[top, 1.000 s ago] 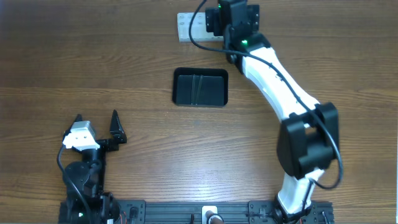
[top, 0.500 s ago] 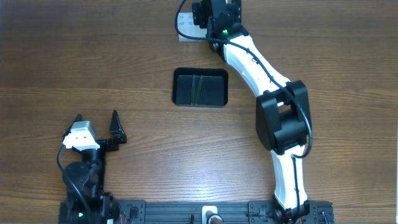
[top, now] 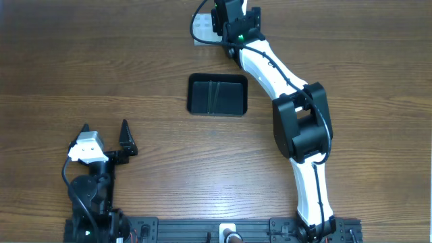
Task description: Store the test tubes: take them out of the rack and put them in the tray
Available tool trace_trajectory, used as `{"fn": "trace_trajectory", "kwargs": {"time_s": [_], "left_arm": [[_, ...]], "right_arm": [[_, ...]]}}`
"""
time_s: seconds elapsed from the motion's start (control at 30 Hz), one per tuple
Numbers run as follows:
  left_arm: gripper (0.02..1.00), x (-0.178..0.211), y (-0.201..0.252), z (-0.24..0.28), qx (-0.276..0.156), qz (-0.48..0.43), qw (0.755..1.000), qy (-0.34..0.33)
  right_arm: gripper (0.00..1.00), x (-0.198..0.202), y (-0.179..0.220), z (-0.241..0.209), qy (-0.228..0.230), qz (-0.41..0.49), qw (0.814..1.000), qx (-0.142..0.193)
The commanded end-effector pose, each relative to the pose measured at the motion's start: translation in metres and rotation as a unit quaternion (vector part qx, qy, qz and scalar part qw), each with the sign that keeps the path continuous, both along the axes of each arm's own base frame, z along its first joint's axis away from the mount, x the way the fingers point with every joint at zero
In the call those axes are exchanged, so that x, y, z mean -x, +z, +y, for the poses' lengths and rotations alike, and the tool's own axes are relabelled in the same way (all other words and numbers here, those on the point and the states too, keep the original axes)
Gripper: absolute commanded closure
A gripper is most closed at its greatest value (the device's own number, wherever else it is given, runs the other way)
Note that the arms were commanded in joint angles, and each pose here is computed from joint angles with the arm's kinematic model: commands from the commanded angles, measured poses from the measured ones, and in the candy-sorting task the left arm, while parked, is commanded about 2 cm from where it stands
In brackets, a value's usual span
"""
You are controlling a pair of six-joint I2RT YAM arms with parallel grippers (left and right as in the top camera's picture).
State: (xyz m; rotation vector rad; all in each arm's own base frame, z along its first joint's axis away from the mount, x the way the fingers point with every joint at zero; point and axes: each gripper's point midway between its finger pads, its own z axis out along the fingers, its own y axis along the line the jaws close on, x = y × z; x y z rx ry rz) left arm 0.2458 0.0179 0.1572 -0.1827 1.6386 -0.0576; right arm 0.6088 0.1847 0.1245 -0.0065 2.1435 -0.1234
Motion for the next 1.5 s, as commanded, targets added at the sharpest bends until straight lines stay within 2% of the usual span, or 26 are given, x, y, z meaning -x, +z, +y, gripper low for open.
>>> {"fn": "trace_trajectory", "kwargs": {"time_s": [0.03,0.33,0.67,0.83,1.0,1.27,1.5], "left_arm": [[0.02,0.0002,-0.0008,-0.001,-0.007,0.0,1.0,-0.005],[0.023,0.0002,-0.0008,-0.0011,-0.007,0.0,1.0,-0.005],[0.02,0.0002,-0.0008,-0.001,-0.007,0.0,1.0,-0.005],[0.023,0.0002,-0.0008,-0.001,-0.007,0.0,1.0,-0.005],[0.02,0.0002,-0.0008,-0.001,-0.007,0.0,1.0,-0.005],[0.02,0.0002,-0.0008,-0.001,-0.007,0.0,1.0,-0.005],[0.023,0.0002,-0.0008,-0.001,-0.007,0.0,1.0,-0.005]], "right_arm": [[0.115,-0.0029,0.0011,0.0045,-0.004,-0.005,1.0,0.0],[0.156,-0.0008,-0.0072,0.0057,-0.002,0.006,1.0,0.004],[0.408,0.0,-0.0076,0.0072,0.0,0.007,1.0,0.005],[0.617,0.0001,-0.0078,0.0069,-0.001,0.007,1.0,0.005],[0.649,0.0007,-0.0083,0.0077,0.0,0.008,1.0,0.005],[0.803,0.0014,-0.0083,0.0098,0.002,0.008,1.0,0.005],[0.884,0.0022,-0.0082,0.0126,0.004,0.008,1.0,0.005]]}}
